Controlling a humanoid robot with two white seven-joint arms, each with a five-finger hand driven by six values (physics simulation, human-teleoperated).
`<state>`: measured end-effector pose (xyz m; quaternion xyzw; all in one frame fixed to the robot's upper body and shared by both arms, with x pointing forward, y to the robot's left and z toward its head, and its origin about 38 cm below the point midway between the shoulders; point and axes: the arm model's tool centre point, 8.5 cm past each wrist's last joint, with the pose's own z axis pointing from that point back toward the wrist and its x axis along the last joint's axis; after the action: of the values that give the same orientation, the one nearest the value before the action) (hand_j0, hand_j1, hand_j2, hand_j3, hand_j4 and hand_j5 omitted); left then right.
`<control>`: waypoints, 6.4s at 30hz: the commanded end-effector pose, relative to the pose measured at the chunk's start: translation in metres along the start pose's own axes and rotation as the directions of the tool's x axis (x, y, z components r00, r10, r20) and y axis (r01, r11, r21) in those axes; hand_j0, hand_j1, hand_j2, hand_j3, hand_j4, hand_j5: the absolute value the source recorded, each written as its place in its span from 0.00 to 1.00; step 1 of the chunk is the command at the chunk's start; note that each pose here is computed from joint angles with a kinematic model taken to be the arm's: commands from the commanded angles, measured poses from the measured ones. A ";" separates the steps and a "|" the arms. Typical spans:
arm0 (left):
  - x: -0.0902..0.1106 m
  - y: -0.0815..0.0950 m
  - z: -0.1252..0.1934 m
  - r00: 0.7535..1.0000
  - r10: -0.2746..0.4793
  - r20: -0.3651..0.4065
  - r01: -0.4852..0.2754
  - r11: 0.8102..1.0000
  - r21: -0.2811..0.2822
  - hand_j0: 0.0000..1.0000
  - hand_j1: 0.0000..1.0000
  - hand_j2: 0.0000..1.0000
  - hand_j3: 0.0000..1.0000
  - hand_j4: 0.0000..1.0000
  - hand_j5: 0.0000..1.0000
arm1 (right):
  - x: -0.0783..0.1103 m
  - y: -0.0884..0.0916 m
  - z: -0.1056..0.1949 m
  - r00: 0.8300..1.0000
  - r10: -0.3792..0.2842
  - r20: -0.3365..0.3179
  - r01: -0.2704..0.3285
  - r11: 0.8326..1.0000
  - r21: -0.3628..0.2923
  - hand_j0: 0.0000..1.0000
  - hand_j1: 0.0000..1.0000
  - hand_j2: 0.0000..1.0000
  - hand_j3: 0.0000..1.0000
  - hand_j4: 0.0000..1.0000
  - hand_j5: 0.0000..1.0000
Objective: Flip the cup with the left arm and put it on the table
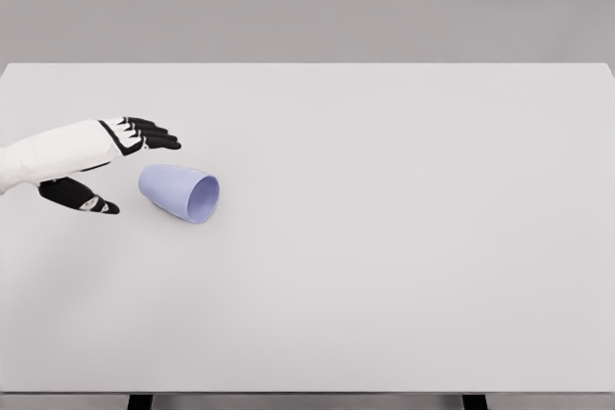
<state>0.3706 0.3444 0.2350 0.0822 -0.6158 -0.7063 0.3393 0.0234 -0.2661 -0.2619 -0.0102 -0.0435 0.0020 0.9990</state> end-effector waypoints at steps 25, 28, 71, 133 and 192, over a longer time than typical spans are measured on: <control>0.013 0.025 0.012 0.960 0.277 -0.046 -0.270 0.954 0.128 1.00 1.00 1.00 1.00 1.00 1.00 | -0.005 0.000 0.000 1.000 -0.001 -0.009 0.001 1.000 0.002 1.00 1.00 1.00 1.00 1.00 1.00; 0.005 0.017 0.003 0.935 0.335 -0.117 -0.320 0.939 0.128 1.00 1.00 1.00 1.00 1.00 1.00 | -0.005 0.000 0.000 1.000 -0.001 -0.009 0.001 1.000 0.002 1.00 1.00 1.00 1.00 1.00 1.00; 0.011 -0.051 -0.078 0.973 0.155 -0.170 -0.167 0.984 -0.061 1.00 1.00 1.00 1.00 1.00 1.00 | -0.005 0.000 0.000 1.000 -0.001 -0.009 0.001 1.000 0.002 1.00 1.00 1.00 1.00 1.00 1.00; -0.032 -0.029 -0.025 0.643 0.748 0.163 -0.765 0.636 0.096 0.55 0.55 0.55 0.55 0.55 0.55 | -0.005 0.000 0.000 1.000 -0.001 -0.009 0.001 1.000 0.002 1.00 1.00 1.00 1.00 1.00 1.00; -0.031 -0.066 -0.077 0.379 0.875 0.303 -0.925 0.369 0.092 1.00 1.00 1.00 1.00 1.00 1.00 | -0.005 0.000 0.000 1.000 -0.001 -0.009 0.001 1.000 0.002 1.00 1.00 1.00 1.00 1.00 1.00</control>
<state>0.4139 0.3023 0.1487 -0.2938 -0.6735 -0.3271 0.5942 0.0180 -0.2659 -0.2620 -0.0094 -0.0390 0.0016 0.9992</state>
